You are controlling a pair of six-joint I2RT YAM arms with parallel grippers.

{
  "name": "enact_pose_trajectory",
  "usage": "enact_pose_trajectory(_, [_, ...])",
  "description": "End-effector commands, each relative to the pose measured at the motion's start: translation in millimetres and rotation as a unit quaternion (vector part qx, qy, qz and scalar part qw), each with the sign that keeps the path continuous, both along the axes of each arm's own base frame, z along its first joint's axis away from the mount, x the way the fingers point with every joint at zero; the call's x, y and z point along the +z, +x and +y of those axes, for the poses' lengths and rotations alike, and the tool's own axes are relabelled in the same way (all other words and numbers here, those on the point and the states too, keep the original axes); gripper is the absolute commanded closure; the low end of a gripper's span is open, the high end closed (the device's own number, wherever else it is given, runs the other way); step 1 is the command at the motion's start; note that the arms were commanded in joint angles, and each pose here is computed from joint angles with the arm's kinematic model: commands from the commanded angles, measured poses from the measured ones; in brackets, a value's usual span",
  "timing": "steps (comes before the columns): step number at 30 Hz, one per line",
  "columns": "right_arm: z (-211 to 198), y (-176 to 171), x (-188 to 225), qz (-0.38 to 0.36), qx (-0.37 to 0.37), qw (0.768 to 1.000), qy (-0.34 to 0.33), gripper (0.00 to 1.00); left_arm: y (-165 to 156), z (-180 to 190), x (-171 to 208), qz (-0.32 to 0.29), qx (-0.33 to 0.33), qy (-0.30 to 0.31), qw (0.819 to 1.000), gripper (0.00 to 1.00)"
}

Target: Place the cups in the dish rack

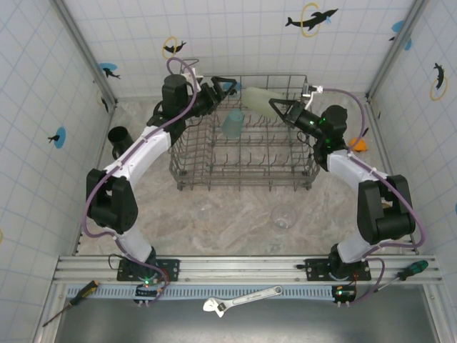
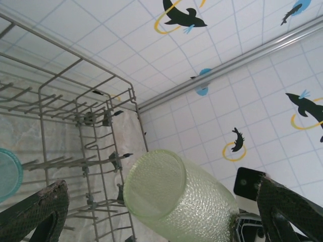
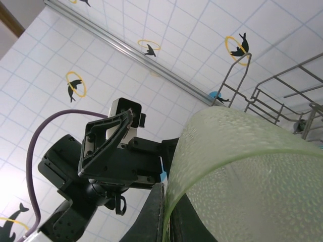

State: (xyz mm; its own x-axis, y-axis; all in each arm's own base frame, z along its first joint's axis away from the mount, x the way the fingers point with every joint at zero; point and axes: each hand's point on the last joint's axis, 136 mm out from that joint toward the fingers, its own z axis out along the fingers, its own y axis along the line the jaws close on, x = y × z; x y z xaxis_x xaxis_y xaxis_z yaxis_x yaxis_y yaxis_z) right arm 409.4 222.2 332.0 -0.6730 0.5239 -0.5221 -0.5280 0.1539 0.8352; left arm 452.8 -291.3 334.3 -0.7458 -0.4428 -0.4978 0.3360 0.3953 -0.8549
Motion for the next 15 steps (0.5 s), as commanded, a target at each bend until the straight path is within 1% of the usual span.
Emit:
enact_pose_trajectory(1, [3.3, -10.2, 22.6, -0.047, 0.008, 0.998, 0.031, 1.0, -0.2, -8.9, 20.8, -0.016, -0.012, -0.03, 0.999, 0.02])
enact_pose_trajectory(5, [5.9, -14.2, 30.0, -0.059, 0.013, 0.997, 0.044, 1.0, 1.6, -11.9, 19.7, -0.008, -0.018, -0.044, 0.999, 0.02])
enact_pose_trajectory(6, [6.0, -15.2, 31.0, -0.061, 0.015, 0.997, 0.048, 1.0, -8.2, -27.5, 19.8, -0.006, -0.036, -0.047, 0.998, 0.02])
enact_pose_trajectory(7, [5.0, -16.0, 33.5, -0.064, 0.014, 0.996, 0.053, 1.0, -10.0, -31.4, 20.2, -0.006, -0.043, -0.051, 0.998, 0.03])
enact_pose_trajectory(15, [10.3, -20.0, 41.8, -0.072, 0.029, 0.994, 0.076, 1.0, -14.5, -49.2, 15.8, 0.009, -0.068, -0.067, 0.995, 0.02])
